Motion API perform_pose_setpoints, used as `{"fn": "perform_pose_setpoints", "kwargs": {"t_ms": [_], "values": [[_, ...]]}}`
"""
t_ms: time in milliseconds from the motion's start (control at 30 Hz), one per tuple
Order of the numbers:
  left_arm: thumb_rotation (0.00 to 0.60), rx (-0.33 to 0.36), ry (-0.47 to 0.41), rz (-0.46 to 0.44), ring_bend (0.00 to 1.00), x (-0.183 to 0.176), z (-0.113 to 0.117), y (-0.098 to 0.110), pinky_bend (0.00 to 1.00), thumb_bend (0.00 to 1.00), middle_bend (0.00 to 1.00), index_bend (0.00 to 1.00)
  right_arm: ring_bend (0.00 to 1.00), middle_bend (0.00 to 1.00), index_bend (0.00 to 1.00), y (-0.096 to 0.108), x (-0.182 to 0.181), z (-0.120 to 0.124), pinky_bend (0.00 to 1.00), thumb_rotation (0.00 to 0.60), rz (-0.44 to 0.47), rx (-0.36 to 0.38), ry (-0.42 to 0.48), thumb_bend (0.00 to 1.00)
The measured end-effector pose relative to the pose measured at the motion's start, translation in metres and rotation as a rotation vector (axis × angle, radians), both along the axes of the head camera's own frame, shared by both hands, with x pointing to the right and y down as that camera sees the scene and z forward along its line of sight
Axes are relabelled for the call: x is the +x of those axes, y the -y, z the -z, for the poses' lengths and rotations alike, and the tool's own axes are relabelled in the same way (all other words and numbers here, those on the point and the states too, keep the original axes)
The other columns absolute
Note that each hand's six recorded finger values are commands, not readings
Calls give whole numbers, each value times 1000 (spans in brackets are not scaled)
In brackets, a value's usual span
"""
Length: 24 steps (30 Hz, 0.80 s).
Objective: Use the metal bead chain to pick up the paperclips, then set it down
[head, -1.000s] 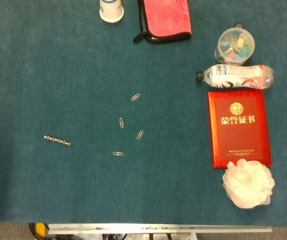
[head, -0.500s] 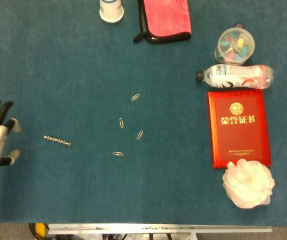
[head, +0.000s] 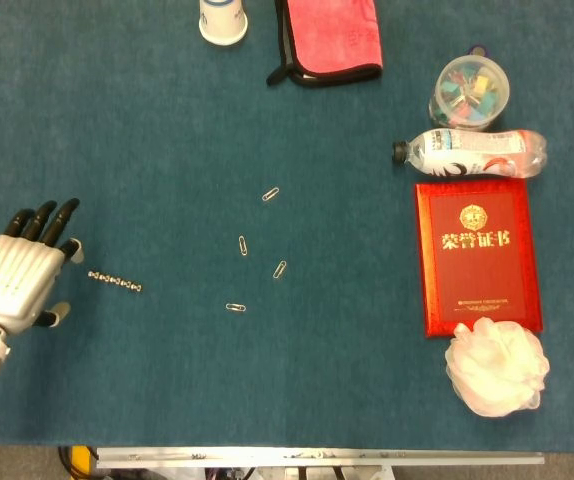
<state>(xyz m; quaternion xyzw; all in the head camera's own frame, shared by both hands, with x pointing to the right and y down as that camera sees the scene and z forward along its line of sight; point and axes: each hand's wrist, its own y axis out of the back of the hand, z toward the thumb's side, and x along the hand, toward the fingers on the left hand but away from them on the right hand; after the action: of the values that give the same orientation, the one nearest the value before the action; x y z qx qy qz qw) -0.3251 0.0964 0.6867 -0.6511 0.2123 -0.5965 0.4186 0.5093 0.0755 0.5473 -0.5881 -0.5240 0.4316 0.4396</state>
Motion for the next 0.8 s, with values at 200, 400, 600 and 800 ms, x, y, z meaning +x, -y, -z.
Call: {"fn": "perform_pose_setpoints", "kwargs": {"t_ms": [200,400,600,800], "values": [[600,-14,32,-27,0,8,-9,7,106,200,0,362,321,362,366,2,0,-1,450,600,-2,-7,0,350],[600,-26,76,-79,0,17,-24,9,107,200,0,368,321,362,366,1,1,1,451,600,-3,-1,4,350],[600,-62,110,-110,0,21,-44,6,106,200,0,370,321,362,366,0,3,3,450,600,-5,6,9,351],[600,-73,110,-106,0,22,-52,7,106,199,0,371,321,362,367,0,2,2,450,600,-4,2,7,350]]}}
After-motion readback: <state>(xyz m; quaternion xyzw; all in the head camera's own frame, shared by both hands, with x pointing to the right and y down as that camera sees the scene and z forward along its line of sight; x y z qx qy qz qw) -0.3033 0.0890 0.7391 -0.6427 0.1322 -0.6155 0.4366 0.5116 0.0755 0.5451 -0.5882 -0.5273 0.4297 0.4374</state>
